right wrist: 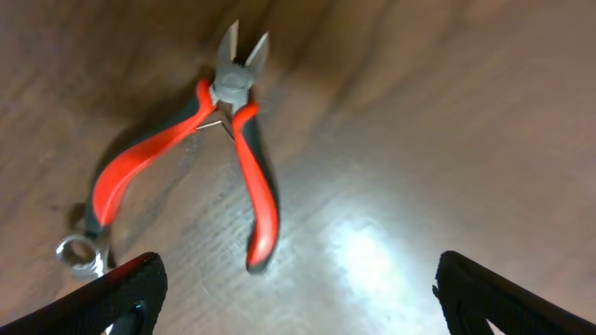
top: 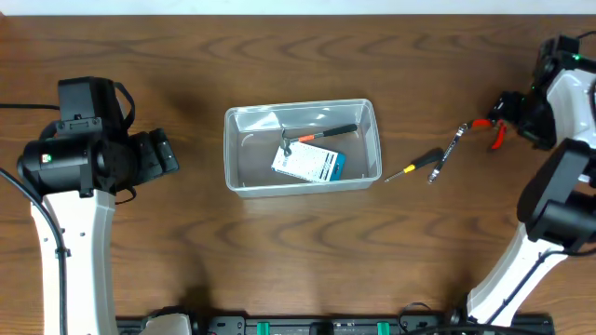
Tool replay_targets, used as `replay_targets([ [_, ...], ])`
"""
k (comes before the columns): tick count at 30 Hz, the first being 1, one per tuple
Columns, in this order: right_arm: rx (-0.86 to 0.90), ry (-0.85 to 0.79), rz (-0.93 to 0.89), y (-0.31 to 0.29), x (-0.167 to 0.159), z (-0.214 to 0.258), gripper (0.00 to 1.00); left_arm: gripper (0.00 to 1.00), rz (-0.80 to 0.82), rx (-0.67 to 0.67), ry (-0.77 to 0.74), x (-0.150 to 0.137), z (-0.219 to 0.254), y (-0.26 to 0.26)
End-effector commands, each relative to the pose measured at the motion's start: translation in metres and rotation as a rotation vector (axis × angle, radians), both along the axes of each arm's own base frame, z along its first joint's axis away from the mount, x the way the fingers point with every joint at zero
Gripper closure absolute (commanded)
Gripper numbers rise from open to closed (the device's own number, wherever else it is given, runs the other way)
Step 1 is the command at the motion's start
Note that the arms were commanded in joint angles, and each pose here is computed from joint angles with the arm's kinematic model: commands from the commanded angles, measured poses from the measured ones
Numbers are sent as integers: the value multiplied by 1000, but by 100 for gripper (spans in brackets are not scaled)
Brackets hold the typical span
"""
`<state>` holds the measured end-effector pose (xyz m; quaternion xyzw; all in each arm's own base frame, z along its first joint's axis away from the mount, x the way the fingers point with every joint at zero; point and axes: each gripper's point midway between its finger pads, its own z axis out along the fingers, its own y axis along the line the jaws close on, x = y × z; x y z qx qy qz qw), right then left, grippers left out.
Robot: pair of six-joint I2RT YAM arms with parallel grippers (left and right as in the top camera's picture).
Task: Pack container
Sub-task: 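Grasp the red-handled pliers with the right gripper and lift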
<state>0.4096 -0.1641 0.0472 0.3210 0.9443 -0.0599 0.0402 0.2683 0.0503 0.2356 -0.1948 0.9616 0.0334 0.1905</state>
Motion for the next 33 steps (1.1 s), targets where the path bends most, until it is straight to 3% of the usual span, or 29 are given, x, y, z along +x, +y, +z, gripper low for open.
replay_targets([
  [1, 54, 14, 52, 7, 3, -20, 5, 2, 25, 7, 5, -3, 0, 3],
  [16, 115, 60, 113, 12, 8, -77, 8, 2, 49, -2, 1, -3, 0, 3],
  [19, 117, 64, 112, 12, 7, -79, 23, 2, 50, -2, 2, -3, 0, 3],
  [23, 117, 64, 111, 12, 7, -79, 50, 2, 50, -2, 2, -3, 0, 3],
  [30, 117, 64, 112, 12, 7, -79, 56, 2, 52, -3, 2, -3, -1, 3],
  [33, 118, 64, 112, 12, 7, -79, 67, 2, 52, -3, 2, -3, -1, 3],
])
